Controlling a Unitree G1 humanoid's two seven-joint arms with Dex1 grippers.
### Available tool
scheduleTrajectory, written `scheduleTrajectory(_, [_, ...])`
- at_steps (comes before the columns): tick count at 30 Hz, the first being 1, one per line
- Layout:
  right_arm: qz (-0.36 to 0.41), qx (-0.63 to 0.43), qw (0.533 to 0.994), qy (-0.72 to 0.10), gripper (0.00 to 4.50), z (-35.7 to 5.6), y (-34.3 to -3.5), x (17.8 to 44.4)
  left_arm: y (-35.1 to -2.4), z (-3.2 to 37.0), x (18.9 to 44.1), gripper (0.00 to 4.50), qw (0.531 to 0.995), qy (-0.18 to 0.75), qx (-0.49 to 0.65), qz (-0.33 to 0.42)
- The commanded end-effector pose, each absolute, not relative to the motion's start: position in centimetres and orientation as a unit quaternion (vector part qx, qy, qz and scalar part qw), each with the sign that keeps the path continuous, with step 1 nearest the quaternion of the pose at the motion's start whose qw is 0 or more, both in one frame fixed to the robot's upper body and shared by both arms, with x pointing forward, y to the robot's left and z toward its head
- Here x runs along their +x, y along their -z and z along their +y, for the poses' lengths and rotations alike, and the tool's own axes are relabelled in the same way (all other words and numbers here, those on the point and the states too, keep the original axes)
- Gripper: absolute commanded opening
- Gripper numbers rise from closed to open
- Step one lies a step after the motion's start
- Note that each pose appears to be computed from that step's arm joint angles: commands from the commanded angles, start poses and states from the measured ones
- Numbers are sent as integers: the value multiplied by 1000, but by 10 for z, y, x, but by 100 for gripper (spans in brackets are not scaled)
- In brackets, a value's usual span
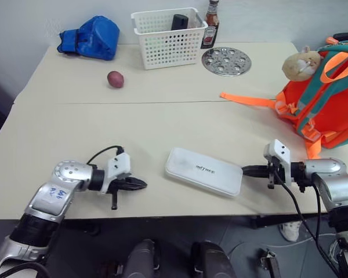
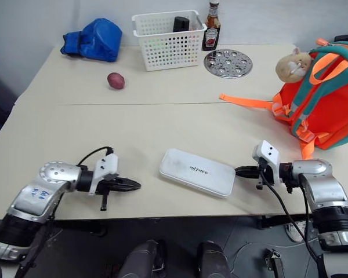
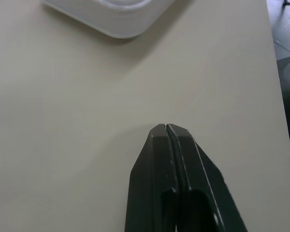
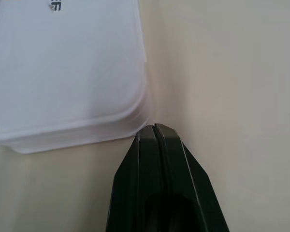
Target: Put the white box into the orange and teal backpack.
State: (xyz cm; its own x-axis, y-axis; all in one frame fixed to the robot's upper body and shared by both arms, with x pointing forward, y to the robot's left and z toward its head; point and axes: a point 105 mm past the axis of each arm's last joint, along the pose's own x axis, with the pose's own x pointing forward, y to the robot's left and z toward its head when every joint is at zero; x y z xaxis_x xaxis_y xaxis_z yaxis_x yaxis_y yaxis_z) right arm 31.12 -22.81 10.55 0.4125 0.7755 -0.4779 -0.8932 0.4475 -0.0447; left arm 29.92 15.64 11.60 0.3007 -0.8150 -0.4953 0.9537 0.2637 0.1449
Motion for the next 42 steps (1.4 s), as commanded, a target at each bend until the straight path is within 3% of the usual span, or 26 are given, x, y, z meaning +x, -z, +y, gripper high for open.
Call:
scheduleTrajectory(1, [197,-154,817,-519,0,-231,-113,300,-136,147,327,2,801,546,223,106])
scheduleTrajectory(10, [199,-142,805,-541,0,-220,-117,284,-134,95,351,2,778,585,215,82])
scheduleTrajectory(16, [184,-121,805,-550,0,-209,-124,281,-126,89,338,2,752,617,210,99])
scheduleTrajectory(22, [151,-126,831,-520,0,-201,-129,306,-126,94,319,2,738,635,201,112])
scheduleTrajectory(27, [136,-129,845,-502,0,-197,-134,328,-127,101,314,2,750,622,195,113])
scheduleTrajectory(34, [154,-149,831,-514,0,-200,-129,324,-126,134,324,2,805,546,180,142])
scheduleTrajectory(37, [161,-170,825,-514,0,-206,-126,322,-126,161,325,53,837,502,122,179])
scheduleTrajectory(42, [162,-183,823,-513,0,-208,-125,325,-143,172,307,213,841,492,-37,220])
